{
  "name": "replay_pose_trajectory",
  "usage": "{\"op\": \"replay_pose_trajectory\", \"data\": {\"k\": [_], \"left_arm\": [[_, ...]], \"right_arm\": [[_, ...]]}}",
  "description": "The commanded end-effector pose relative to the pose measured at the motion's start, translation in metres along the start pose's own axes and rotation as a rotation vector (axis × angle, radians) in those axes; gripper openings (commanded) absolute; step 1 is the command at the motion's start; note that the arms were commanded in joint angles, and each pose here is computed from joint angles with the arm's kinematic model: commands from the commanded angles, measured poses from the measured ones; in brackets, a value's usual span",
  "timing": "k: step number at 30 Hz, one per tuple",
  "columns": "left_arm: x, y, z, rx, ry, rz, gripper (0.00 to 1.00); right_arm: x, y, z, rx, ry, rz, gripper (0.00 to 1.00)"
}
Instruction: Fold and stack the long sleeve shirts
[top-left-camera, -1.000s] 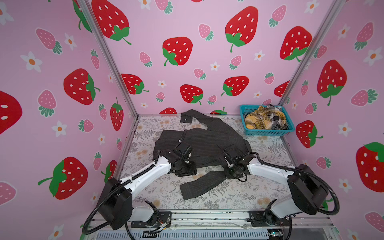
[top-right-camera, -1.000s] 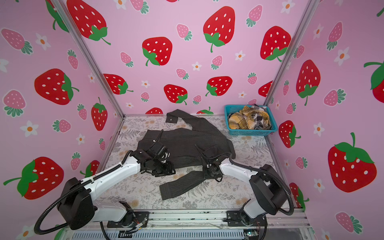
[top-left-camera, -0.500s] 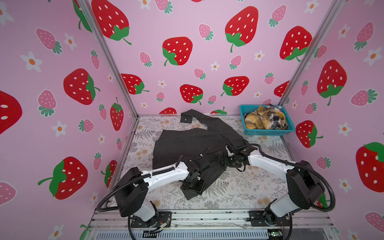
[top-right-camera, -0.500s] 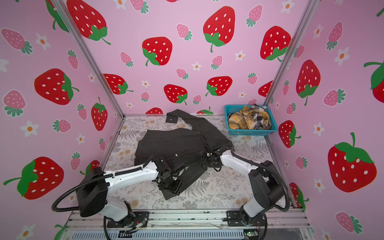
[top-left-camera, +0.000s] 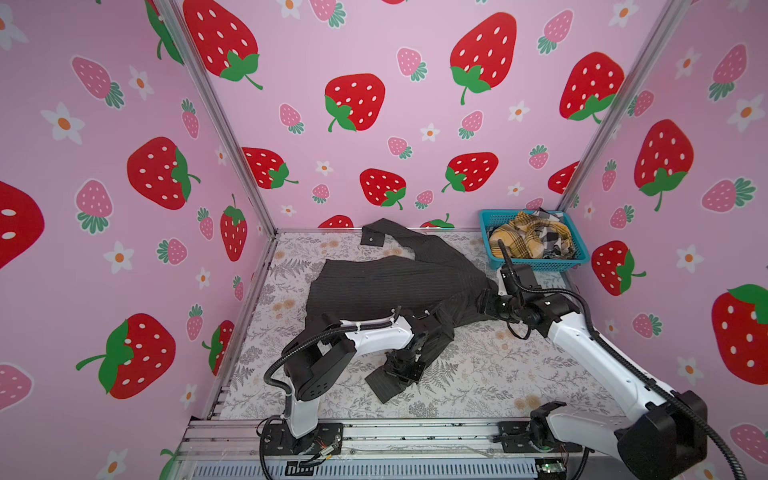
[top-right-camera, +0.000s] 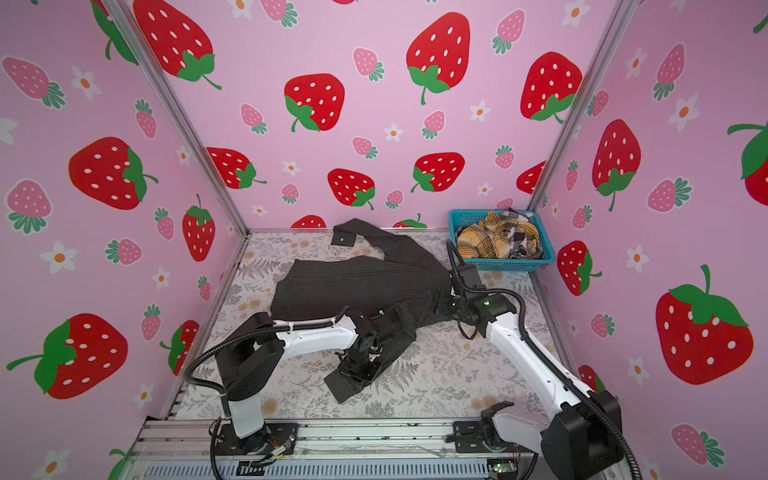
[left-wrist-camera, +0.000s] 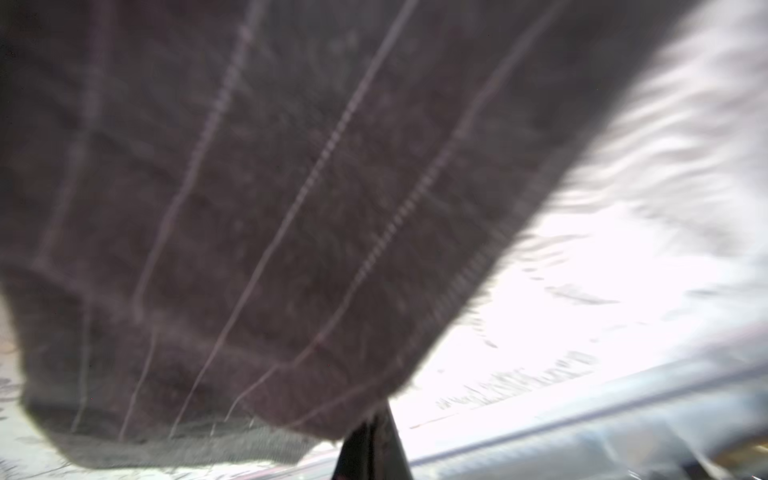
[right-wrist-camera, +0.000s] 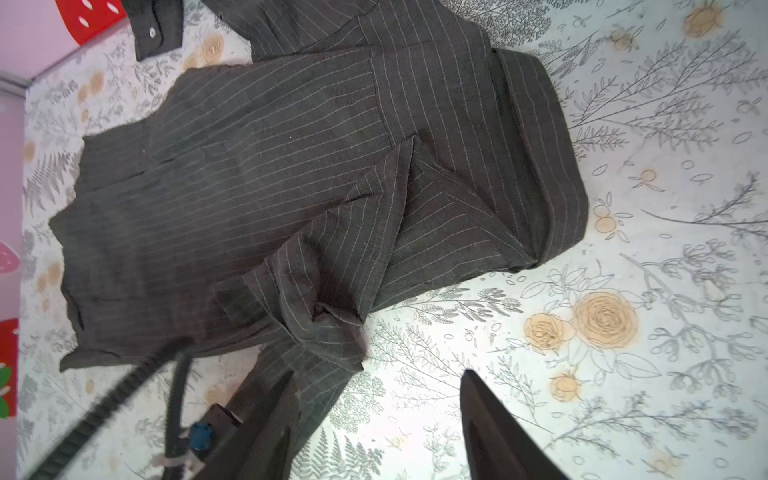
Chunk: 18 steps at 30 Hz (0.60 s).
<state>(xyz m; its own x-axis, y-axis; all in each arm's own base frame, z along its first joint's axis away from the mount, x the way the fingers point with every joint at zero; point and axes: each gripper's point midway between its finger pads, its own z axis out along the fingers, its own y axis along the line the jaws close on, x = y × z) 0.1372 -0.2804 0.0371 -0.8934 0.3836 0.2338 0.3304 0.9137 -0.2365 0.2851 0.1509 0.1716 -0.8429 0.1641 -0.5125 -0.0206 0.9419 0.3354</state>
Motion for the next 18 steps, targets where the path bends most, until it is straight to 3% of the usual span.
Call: {"op": "replay_pose_trajectory", "data": {"k": [1,5,8,12,18], "left_arm": [[-0.053,-0.068,-0.122,0.495,-0.297,-0.109,0.00],[-0.099,-0.103,-0.260,0.941,-0.647,-0.209,0.00],[-0.117,-0.122,-0.317,1.189,-0.733,-0.270,0.00],[-0.134,-0.138,-0.325,1.370,-0.697,-0.341,0.00],[-0.143,-0.140,-0.312,1.462,-0.640,-0.417,0.00]], "right_arm": [[0.003,-0.007,-0.011,0.015,-0.010,-0.007,0.57],[-0.010,0.019,-0.034,-0.128,-0.083,-0.066,0.60],[-0.013,0.038,-0.053,-0.208,-0.111,-0.127,0.71],[-0.006,0.071,-0.074,-0.349,-0.150,-0.228,0.84],[-0.002,0.062,-0.067,-0.283,-0.206,-0.258,0.96]]}}
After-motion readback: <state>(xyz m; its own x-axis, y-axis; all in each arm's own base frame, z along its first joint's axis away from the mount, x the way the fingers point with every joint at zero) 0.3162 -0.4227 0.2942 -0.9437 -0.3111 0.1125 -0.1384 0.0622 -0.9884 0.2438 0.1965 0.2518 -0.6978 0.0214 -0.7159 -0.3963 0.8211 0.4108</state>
